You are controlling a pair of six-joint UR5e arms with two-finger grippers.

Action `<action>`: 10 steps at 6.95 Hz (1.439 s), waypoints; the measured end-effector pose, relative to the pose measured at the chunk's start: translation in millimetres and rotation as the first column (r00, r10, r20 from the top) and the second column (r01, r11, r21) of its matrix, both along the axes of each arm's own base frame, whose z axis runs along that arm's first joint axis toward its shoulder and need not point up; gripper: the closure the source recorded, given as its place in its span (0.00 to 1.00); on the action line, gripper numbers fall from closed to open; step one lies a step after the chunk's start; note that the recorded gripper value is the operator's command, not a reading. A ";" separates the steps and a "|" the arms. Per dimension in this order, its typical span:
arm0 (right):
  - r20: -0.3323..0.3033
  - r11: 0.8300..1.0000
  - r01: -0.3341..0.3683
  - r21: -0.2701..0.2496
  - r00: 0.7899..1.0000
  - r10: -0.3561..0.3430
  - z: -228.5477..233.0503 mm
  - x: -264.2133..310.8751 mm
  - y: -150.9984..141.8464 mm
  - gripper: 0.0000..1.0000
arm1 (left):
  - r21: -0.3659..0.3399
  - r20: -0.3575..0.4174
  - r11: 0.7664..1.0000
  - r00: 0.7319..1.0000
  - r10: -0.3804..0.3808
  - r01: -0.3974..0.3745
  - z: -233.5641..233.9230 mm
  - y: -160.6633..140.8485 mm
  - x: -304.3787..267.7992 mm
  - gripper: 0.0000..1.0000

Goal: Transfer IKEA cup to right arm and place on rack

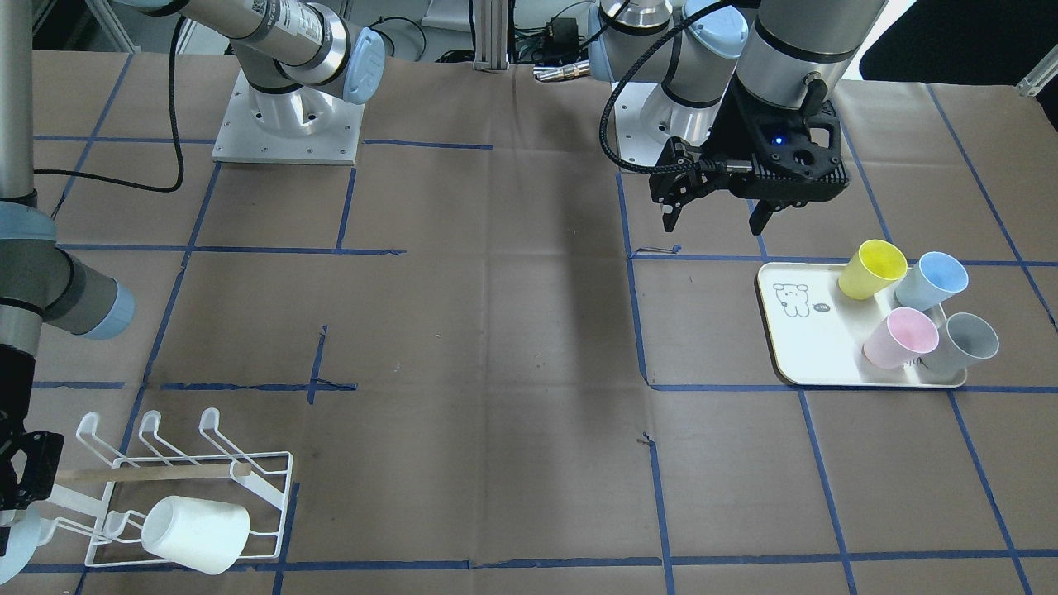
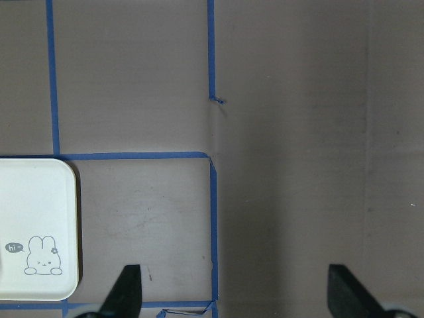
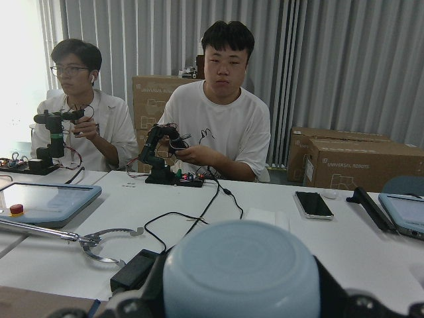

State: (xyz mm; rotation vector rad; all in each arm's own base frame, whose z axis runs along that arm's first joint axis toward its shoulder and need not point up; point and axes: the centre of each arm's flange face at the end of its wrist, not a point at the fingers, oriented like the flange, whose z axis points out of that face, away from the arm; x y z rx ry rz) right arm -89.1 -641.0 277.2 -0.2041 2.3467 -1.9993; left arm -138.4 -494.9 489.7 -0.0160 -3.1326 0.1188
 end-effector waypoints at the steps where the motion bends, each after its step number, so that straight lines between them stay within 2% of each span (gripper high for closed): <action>1: 0.004 1.000 -0.002 0.008 1.000 0.002 -5.2 1.0 -0.6 0.65 | 0.009 0.003 1.000 1.000 0.001 -0.001 -4.9 -3.2 0.2 0.01; 5: 0.022 0.999 -0.009 0.043 1.000 0.008 -23.7 6.7 3.3 0.65 | 0.027 0.006 1.000 1.000 -0.002 0.002 -15.0 -9.5 0.1 0.01; 6: 0.028 0.999 -0.009 0.050 1.000 0.008 -26.8 7.3 4.1 0.50 | 0.030 0.006 1.000 1.000 -0.001 0.001 -16.2 -10.2 0.0 0.01; 7: 0.033 0.998 -0.009 0.058 0.999 0.007 -30.2 7.5 4.6 0.14 | 0.030 0.006 1.000 1.000 0.000 0.000 -16.6 -10.5 0.0 0.01; 8: 0.040 0.998 -0.016 0.060 0.999 0.014 -31.9 8.5 5.2 0.01 | 0.030 0.006 1.000 1.000 -0.002 0.001 -16.4 -10.4 0.0 0.01; 10: 0.058 0.996 -0.058 0.062 0.997 0.055 -32.7 12.8 5.8 0.00 | 0.027 0.005 1.000 1.000 -0.001 0.001 -15.2 -9.9 0.2 0.01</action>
